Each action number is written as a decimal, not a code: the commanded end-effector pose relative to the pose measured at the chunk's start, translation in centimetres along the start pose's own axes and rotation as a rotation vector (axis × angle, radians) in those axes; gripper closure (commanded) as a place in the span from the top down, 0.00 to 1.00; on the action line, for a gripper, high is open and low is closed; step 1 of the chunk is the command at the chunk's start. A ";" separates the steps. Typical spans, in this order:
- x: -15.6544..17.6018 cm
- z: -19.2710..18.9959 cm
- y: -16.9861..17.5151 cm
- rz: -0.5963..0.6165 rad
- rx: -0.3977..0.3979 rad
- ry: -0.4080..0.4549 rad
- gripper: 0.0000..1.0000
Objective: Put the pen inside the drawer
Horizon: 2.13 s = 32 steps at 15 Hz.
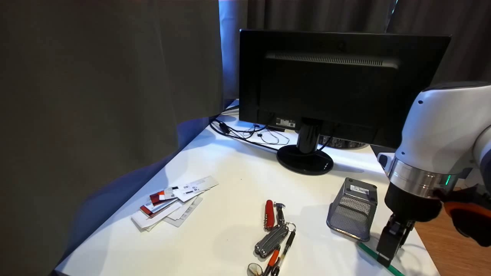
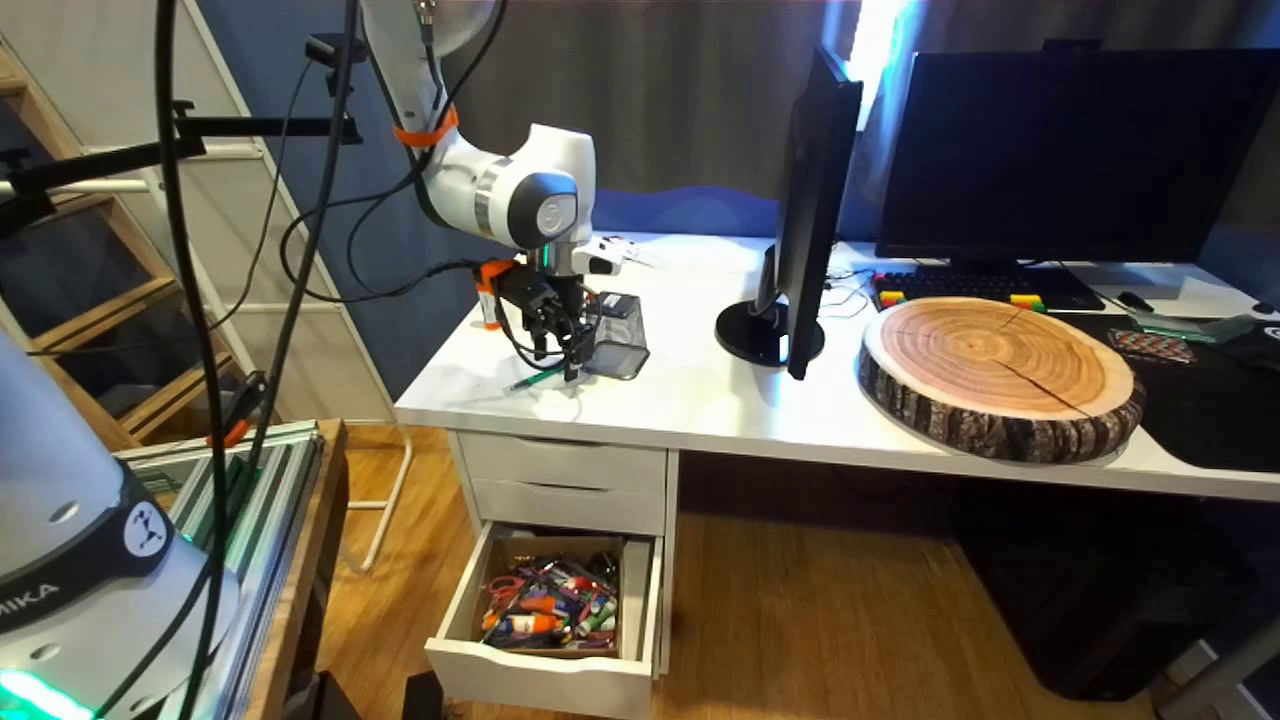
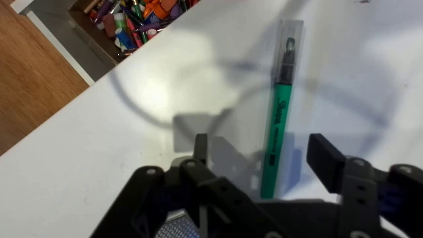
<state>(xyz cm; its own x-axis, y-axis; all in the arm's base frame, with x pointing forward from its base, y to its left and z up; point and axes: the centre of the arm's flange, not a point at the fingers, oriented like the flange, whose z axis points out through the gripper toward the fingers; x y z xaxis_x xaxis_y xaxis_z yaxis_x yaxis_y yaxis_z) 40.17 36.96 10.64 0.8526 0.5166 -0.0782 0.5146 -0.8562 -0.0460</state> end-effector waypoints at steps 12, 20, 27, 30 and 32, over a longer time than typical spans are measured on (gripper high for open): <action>0.2 1.3 -0.6 0.033 0.054 -0.024 0.21; -0.4 0.2 1.4 0.159 0.106 -0.041 0.03; -3.5 -2.8 4.5 0.278 0.076 -0.032 0.03; -5.4 -3.4 5.3 0.307 0.072 -0.042 0.03; -7.1 -3.6 5.8 0.340 0.067 -0.048 0.03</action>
<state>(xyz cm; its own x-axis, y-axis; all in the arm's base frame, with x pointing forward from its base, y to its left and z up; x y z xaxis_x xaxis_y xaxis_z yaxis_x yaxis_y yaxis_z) 39.88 30.49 12.83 0.9561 0.2578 -0.1392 0.2483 -0.9652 -0.0824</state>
